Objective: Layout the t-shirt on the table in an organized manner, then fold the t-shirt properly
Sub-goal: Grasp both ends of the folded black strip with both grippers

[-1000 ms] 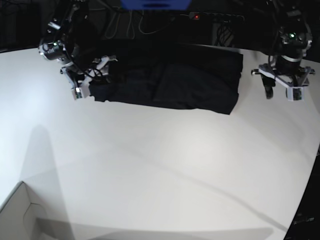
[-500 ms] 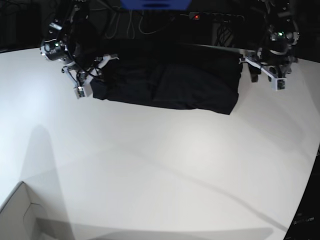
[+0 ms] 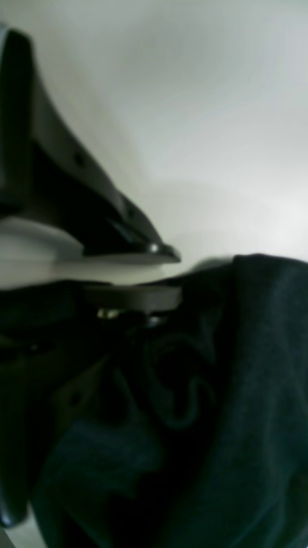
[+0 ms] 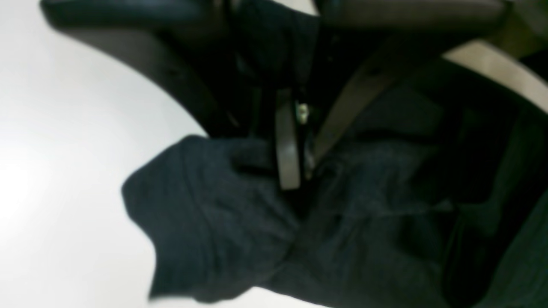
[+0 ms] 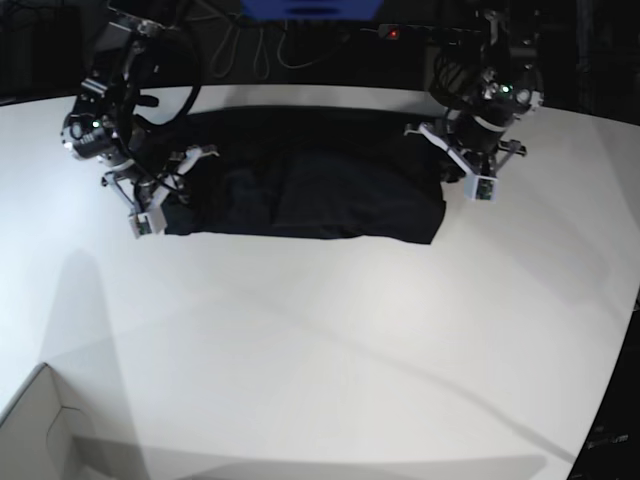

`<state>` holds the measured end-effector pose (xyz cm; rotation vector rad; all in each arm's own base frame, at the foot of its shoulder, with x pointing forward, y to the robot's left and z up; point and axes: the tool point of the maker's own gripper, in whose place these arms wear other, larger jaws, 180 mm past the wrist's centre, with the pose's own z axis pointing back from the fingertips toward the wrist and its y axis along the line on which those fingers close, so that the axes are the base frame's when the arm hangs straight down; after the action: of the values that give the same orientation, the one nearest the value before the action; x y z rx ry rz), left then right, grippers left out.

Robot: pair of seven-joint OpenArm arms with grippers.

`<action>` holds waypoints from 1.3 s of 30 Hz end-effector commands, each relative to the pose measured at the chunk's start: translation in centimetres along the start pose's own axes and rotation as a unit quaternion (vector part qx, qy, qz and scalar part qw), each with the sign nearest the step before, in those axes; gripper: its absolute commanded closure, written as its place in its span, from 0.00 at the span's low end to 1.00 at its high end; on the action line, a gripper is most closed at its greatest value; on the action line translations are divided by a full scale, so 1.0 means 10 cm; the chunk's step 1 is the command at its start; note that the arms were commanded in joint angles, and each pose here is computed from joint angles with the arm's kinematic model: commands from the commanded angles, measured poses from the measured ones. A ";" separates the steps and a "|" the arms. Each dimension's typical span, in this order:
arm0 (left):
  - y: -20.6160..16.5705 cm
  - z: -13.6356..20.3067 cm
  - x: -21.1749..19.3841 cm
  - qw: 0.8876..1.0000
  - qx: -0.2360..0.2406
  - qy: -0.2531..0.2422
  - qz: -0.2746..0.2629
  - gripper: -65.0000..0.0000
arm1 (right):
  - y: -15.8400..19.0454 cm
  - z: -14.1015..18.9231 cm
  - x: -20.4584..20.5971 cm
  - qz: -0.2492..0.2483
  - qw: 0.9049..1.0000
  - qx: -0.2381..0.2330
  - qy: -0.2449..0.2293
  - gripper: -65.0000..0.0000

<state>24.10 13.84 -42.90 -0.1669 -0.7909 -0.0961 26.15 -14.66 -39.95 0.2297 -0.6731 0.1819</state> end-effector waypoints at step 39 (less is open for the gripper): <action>-0.26 0.02 0.13 1.000 -0.015 -0.016 0.017 0.86 | 2.43 -0.07 1.24 0.292 0.918 0.245 -0.113 1.00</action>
<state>23.75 11.34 -42.59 -0.2075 -0.7729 -0.0750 29.58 8.85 -31.27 0.4865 -0.8279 0.9152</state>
